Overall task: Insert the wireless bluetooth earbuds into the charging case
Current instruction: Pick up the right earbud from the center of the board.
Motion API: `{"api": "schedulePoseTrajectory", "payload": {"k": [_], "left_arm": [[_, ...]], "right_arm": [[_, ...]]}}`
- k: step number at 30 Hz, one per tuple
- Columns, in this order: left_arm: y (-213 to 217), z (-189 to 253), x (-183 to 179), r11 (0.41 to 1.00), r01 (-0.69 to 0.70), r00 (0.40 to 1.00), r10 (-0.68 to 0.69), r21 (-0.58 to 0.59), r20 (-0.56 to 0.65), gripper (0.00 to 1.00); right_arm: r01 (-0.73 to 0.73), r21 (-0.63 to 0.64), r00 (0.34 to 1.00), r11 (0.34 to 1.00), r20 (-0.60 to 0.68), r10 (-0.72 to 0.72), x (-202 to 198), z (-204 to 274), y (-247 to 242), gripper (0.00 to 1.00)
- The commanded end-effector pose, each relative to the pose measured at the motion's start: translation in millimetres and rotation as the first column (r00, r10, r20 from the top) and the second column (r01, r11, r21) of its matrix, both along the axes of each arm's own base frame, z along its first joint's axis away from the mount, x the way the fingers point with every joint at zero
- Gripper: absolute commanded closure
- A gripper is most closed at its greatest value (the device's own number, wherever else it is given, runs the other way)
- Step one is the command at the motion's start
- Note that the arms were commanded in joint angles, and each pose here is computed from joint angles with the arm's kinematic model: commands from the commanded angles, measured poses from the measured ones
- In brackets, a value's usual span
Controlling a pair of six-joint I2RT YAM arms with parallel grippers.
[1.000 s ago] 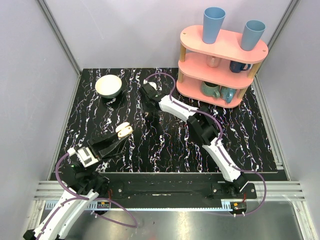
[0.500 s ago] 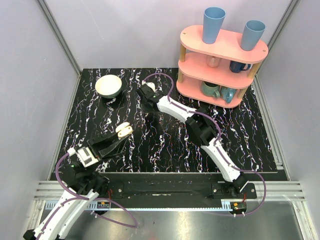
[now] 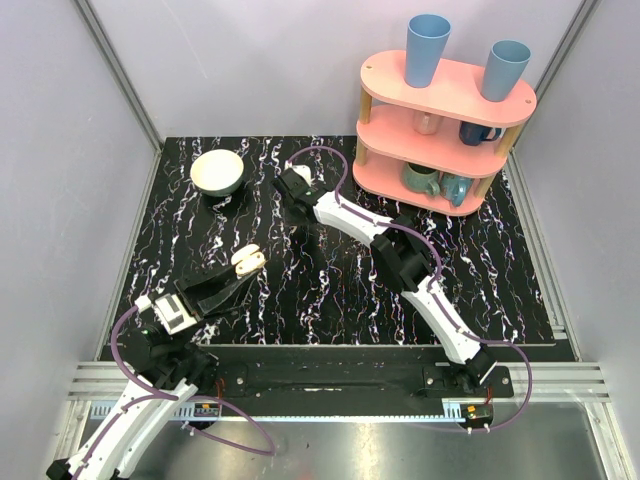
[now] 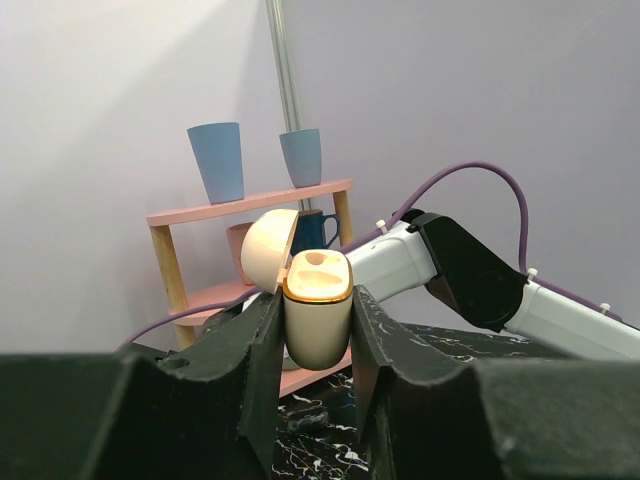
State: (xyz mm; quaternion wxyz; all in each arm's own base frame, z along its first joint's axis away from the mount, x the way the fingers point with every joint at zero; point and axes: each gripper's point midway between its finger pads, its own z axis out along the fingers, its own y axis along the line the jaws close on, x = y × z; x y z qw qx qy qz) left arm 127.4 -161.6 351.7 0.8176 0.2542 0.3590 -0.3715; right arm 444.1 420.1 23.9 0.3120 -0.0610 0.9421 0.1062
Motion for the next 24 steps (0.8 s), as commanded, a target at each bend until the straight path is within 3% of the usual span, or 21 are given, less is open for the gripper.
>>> {"api": "schedulePoseTrajectory", "payload": {"k": [1, 15, 24], "left_arm": [[3.6, 12.4, -9.7, 1.000, 0.011, 0.999, -0.010, -0.019, 0.043, 1.00], [3.9, 12.0, -8.7, 1.000, 0.003, 0.999, -0.003, -0.013, 0.042, 1.00], [3.9, 12.0, -8.6, 1.000, 0.002, 0.999, -0.002, -0.012, 0.041, 1.00]], "right_arm": [[0.022, -0.044, 1.000, 0.999, -0.019, -0.023, -8.6, -8.9, -2.6, 0.58], [-0.001, -0.031, 0.999, 1.000, -0.035, 0.000, -14.6, -8.7, 3.1, 0.63], [-0.005, -0.046, 0.999, 0.999, -0.035, 0.003, -16.9, -10.3, -0.4, 0.59]]}}
